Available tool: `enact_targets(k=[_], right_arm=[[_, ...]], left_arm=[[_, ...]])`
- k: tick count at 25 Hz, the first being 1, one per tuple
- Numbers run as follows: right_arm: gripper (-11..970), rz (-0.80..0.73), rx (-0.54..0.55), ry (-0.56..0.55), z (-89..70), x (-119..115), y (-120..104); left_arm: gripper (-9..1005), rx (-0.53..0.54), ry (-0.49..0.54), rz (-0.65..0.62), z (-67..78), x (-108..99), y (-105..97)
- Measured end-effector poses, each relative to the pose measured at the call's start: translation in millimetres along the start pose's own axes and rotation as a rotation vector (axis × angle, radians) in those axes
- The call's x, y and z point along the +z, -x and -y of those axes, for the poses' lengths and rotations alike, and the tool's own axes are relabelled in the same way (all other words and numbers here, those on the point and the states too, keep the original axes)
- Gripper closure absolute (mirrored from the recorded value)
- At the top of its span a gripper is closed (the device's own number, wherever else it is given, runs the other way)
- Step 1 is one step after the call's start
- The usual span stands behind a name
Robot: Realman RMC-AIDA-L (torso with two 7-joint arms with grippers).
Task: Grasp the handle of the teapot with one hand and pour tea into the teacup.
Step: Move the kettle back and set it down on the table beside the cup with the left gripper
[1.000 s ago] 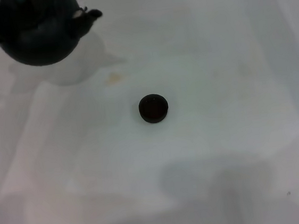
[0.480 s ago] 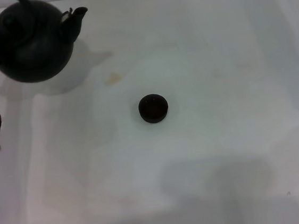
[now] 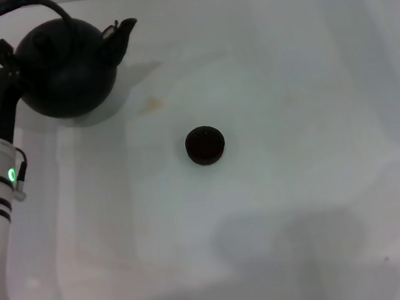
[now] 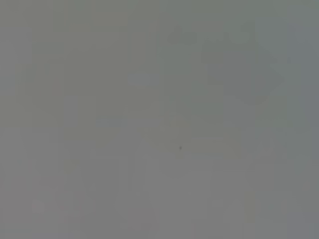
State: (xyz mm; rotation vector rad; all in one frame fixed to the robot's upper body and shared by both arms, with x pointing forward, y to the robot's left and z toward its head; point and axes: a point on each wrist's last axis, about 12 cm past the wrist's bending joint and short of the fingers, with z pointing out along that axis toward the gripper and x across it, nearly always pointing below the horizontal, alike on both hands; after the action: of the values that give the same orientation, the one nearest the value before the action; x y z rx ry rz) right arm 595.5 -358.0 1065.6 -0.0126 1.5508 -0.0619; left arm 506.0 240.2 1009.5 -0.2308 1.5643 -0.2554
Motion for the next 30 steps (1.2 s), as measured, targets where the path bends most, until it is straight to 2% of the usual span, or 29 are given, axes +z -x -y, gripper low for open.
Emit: enact_targets(k=[8,13,30], right_arm=[[134,0.000,-0.001,0.000,0.0,0,0],[134,0.002,0.001,0.004,-2.0,1,1],[134,-0.002,0.004,0.007,-4.5,4,1]], left_arm=[[878,0.070,-0.029,-0.059,8.8,6,-6],[878,0.071,-0.047,-0.073,15.1,7,-8],[872,0.106,-0.108,-0.116,20.8,3,-14]])
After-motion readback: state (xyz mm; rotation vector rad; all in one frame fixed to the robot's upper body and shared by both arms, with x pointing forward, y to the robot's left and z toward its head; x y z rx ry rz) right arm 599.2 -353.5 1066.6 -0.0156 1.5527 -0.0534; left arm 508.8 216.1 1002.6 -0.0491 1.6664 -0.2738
